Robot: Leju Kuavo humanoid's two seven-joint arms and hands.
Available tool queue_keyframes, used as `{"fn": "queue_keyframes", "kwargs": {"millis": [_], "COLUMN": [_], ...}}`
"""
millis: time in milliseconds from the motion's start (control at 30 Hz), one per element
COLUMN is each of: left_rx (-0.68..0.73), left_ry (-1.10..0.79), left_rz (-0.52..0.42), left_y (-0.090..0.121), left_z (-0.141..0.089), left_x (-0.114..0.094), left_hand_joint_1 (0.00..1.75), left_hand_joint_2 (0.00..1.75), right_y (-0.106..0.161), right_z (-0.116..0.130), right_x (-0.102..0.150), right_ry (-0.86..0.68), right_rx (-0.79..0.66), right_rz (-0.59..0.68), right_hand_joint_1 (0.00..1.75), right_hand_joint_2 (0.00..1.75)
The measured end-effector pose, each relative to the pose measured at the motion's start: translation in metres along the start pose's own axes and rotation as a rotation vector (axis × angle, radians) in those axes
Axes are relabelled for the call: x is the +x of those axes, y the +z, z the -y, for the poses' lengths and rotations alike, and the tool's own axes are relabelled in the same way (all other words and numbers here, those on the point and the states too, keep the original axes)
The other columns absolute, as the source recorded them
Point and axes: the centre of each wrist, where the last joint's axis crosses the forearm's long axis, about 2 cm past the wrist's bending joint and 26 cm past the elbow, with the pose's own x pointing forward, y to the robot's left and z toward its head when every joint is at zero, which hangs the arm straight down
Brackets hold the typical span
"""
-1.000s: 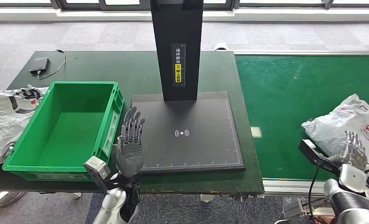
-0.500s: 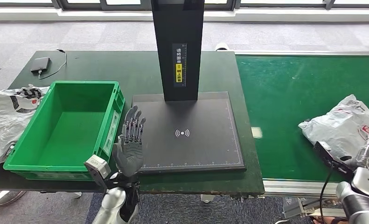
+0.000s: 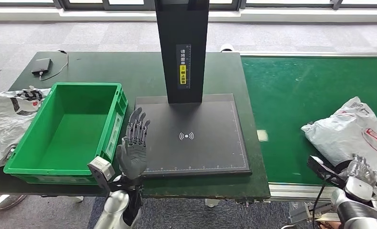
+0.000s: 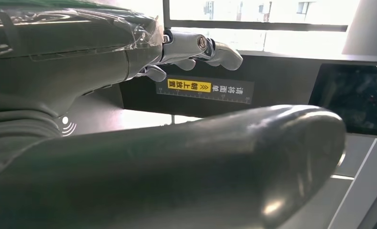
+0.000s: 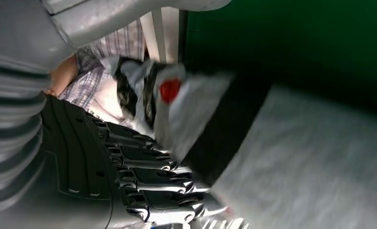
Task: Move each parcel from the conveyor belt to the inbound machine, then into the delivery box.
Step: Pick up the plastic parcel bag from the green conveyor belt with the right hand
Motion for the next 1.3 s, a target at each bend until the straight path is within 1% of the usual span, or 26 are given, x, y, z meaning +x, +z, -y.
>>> {"fn": "queue_keyframes", "kwargs": {"millis": [67,167,200,300,333,433,533,633,700,767,833,933,1000,1133,1233,1300], "left_rx": [-0.009,-0.018,-0.020,-0.022,-0.022,-0.020,-0.001,0.034,0.057,0.073,0.082,0.089,0.091,0.092,0.091,0.091], "left_ry": [-0.001,0.000,0.000,-0.001,-0.001,-0.002,-0.008,-0.020,-0.029,-0.035,-0.039,-0.043,-0.043,-0.041,-0.039,-0.038], "left_rz": [0.000,0.001,0.002,-0.001,-0.002,-0.002,0.004,0.008,0.009,0.008,0.010,0.014,0.013,0.010,0.012,0.014], "left_y": [-0.003,-0.007,-0.008,-0.010,-0.010,-0.010,-0.009,-0.006,-0.002,0.001,0.002,0.002,0.001,0.000,-0.003,-0.006], "left_z": [0.000,-0.001,-0.001,-0.001,-0.001,-0.002,-0.003,-0.003,-0.003,-0.003,-0.003,-0.003,-0.003,-0.003,-0.003,-0.003], "left_x": [0.000,-0.001,-0.001,-0.002,-0.002,-0.003,-0.004,-0.003,-0.002,-0.001,0.000,0.002,0.003,0.003,0.002,0.002], "left_hand_joint_1": [0.00,0.00,0.00,0.00,0.00,0.00,0.00,0.00,0.00,0.00,0.00,0.00,0.00,0.00,0.00,0.00], "left_hand_joint_2": [0.00,0.00,0.00,0.00,0.00,0.00,0.00,0.00,0.00,0.00,0.00,0.00,0.00,0.00,0.00,0.00], "right_y": [0.003,0.003,0.003,0.002,0.002,0.001,0.001,0.001,0.002,0.003,0.004,0.007,0.010,0.015,0.019,0.024], "right_z": [-0.008,-0.010,-0.010,-0.008,-0.007,-0.003,0.004,0.018,0.032,0.047,0.056,0.061,0.063,0.065,0.060,0.054], "right_x": [0.002,0.003,0.003,0.005,0.005,0.010,0.019,0.041,0.058,0.073,0.084,0.094,0.099,0.102,0.103,0.102], "right_ry": [0.017,0.037,0.039,0.043,0.047,0.062,0.065,0.027,-0.026,-0.074,-0.106,-0.161,-0.232,-0.429,-0.564,-0.690], "right_rx": [0.073,0.163,0.179,0.215,0.230,0.263,0.223,0.084,-0.044,-0.141,-0.195,-0.278,-0.387,-0.622,-0.709,-0.776], "right_rz": [0.006,0.008,0.008,0.020,0.030,0.066,0.093,0.127,0.168,0.212,0.246,0.312,0.379,0.521,0.597,0.627], "right_hand_joint_1": [0.00,0.02,0.24,1.53,1.75,1.75,1.75,1.75,1.75,1.75,1.75,1.75,1.75,1.75,1.75,1.75], "right_hand_joint_2": [1.75,1.75,1.75,1.75,1.75,1.75,1.75,1.75,1.75,1.75,1.75,1.75,1.75,1.75,1.75,1.75]}}
